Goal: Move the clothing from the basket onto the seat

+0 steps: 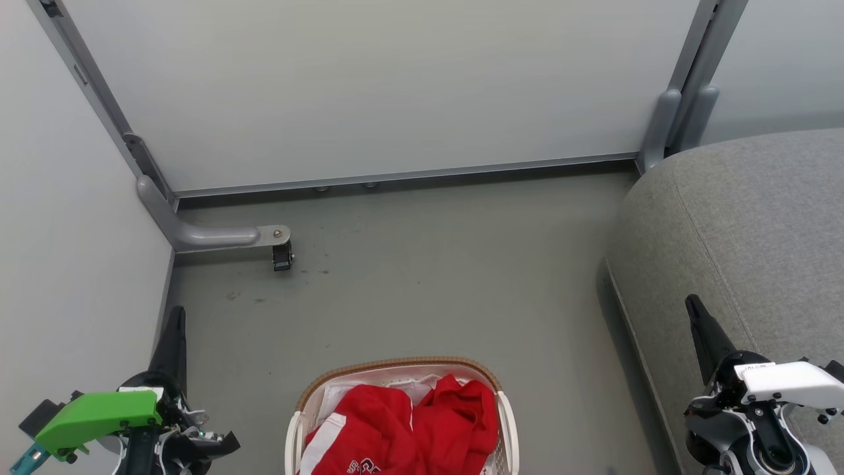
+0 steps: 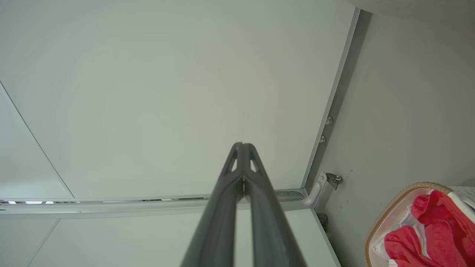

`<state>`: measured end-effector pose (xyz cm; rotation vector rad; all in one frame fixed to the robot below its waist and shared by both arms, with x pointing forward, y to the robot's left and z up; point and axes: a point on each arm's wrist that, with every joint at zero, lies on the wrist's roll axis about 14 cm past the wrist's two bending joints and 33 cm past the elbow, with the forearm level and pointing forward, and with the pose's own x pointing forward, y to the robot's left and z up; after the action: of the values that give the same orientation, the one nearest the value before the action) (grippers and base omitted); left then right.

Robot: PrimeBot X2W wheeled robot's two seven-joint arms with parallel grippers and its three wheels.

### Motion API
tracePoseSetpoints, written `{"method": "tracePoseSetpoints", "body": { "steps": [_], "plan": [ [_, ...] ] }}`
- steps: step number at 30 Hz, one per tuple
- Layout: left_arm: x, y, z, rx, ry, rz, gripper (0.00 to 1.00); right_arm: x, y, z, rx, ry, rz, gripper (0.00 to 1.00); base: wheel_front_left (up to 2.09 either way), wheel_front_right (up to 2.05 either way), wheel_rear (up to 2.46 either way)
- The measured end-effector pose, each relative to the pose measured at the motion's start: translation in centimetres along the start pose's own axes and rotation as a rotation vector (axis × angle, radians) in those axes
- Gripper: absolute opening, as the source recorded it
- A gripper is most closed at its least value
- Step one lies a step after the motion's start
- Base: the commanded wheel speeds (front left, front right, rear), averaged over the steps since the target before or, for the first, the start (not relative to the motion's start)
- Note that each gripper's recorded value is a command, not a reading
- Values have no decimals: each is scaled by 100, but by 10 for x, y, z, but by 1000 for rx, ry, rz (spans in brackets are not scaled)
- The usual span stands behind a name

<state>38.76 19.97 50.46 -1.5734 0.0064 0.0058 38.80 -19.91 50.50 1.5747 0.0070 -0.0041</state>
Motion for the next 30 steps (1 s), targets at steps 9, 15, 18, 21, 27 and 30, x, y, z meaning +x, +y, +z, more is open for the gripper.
{"method": "tracePoseSetpoints", "body": {
  "steps": [9,15,18,21,27,30],
  "plan": [
    [0,0,0,0,0,0,0,0,0,0,0,0,0,0,0,0,0],
    [0,0,0,0,0,0,0,0,0,0,0,0,0,0,0,0,0],
    [0,0,0,0,0,0,0,0,0,0,0,0,0,0,0,0,0],
    [0,0,0,0,0,0,0,0,0,0,0,0,0,0,0,0,0],
    [0,0,0,0,0,0,0,0,0,0,0,0,0,0,0,0,0],
    [0,0,0,0,0,0,0,0,0,0,0,0,0,0,0,0,0]
  ]
}}
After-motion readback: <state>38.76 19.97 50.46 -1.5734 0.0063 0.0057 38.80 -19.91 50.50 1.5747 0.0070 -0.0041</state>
